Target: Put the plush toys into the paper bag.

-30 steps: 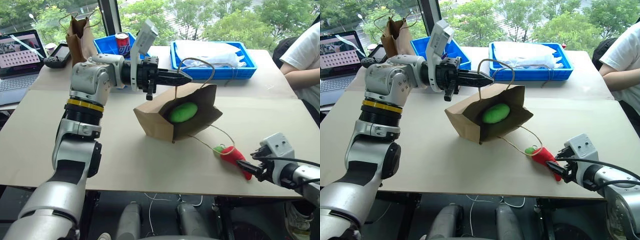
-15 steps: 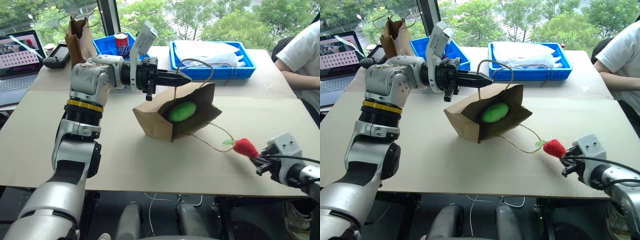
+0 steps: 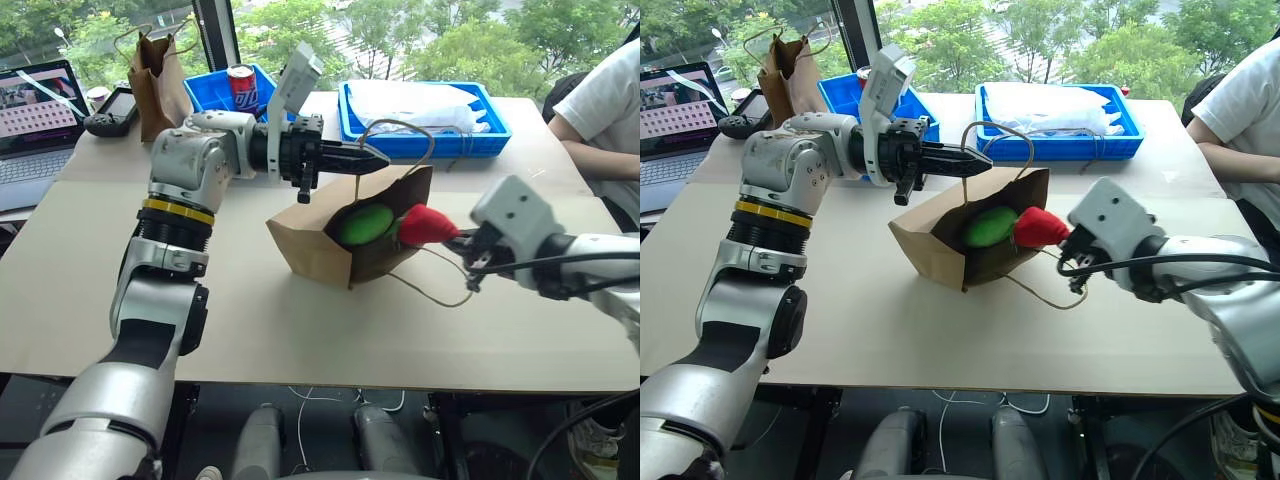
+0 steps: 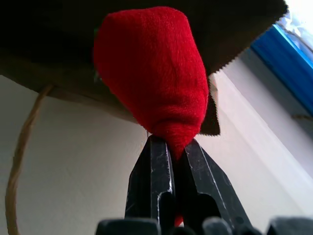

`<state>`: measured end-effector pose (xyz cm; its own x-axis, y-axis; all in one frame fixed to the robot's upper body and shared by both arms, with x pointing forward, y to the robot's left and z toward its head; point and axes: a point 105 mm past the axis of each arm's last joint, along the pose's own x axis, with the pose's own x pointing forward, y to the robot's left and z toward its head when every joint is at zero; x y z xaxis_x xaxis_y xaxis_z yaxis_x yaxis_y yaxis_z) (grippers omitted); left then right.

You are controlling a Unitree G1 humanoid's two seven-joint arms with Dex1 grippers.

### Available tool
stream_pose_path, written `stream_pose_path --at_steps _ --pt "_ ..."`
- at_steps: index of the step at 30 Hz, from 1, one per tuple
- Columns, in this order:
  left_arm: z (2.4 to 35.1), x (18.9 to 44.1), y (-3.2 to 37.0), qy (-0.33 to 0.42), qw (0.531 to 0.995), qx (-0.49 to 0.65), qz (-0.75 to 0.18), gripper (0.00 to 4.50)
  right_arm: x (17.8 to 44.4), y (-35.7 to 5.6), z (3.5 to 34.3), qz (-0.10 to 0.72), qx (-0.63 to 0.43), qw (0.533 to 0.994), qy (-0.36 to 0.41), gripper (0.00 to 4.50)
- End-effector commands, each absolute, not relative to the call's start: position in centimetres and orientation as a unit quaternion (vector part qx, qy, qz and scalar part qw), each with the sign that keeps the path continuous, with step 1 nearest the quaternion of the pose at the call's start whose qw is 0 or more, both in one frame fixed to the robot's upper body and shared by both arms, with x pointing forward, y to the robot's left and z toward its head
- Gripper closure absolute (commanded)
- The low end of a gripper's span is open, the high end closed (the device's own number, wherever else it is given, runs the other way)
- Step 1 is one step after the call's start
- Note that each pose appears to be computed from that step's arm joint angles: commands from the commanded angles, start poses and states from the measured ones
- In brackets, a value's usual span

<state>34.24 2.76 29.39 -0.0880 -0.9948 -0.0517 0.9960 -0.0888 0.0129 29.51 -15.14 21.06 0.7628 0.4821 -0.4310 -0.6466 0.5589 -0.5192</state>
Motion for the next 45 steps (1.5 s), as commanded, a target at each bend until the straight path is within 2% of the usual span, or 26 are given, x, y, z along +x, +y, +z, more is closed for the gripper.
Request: stream_pose_path --at_steps 1,2,4,9,10,11,15,18,20,22,24,26,30,35,38,43,45 --pt "30.9 33.8 2.7 -0.015 0.671 0.04 -0.74 4.5 31.4 -12.6 22.4 0.324 -0.374 0.867 0.056 4.49" --pt "31.0 33.7 2.8 -0.015 0.671 0.04 -0.74 4.5 31.7 -12.0 22.4 0.33 -0.379 0.863 0.048 4.49" --pt "30.9 33.7 2.9 -0.015 0.673 0.04 -0.738 4.5 32.1 -10.9 22.3 0.344 -0.386 0.855 0.038 3.61" --pt "30.9 33.8 3.1 -0.016 0.677 0.039 -0.735 4.5 32.0 -9.6 22.2 0.371 -0.396 0.84 0.02 1.99" --pt "30.9 33.8 3.1 -0.016 0.678 0.039 -0.734 4.5 31.9 -9.7 22.2 0.372 -0.393 0.84 0.022 1.77" --pt "30.9 33.8 3.2 -0.016 0.678 0.04 -0.734 4.5 31.7 -9.8 22.2 0.374 -0.39 0.841 0.025 1.3" --pt "30.8 33.8 3.1 -0.017 0.679 0.039 -0.733 4.5 31.0 -10.9 23.9 0.364 -0.361 0.858 0.014 0.02" --pt "30.8 33.8 3.0 -0.018 0.678 0.039 -0.733 4.5 30.3 -12.8 25.4 0.343 -0.295 0.892 0.017 0.02" --pt "30.8 33.9 3.0 -0.018 0.678 0.039 -0.734 4.5 29.7 -15.6 25.4 0.312 -0.213 0.924 0.054 0.02" --pt "30.8 33.9 3.0 -0.019 0.678 0.039 -0.734 4.5 29.0 -18.6 24.7 0.274 -0.075 0.955 0.088 0.02" --pt "30.8 33.9 3.0 -0.019 0.678 0.038 -0.734 4.5 28.1 -21.6 22.4 0.215 0.002 0.968 0.128 0.02" --pt "30.7 33.9 2.9 -0.019 0.677 0.037 -0.735 4.5 27.2 -23.2 20.0 0.184 0.077 0.969 0.145 0.02" --pt "30.4 33.9 2.8 -0.017 0.674 0.043 -0.737 4.5 26.1 -24.9 16.8 0.127 0.145 0.966 0.17 0.02" --pt "30.2 33.9 2.8 -0.02 0.677 0.053 -0.733 4.5 25.4 -23.1 15.1 0.158 0.274 0.94 0.13 0.02" --pt "30.2 33.9 2.9 -0.02 0.678 0.053 -0.732 4.5 25.0 -21.3 15.1 0.2 0.32 0.919 0.109 0.75" --pt "30.4 34.0 3.0 -0.022 0.68 0.051 -0.731 4.5 24.6 -19.1 15.6 0.254 0.329 0.903 0.106 2.43" --pt "30.4 34.0 3.0 -0.023 0.681 0.052 -0.73 4.5 24.9 -18.3 17.3 0.288 0.335 0.894 0.073 3.2"
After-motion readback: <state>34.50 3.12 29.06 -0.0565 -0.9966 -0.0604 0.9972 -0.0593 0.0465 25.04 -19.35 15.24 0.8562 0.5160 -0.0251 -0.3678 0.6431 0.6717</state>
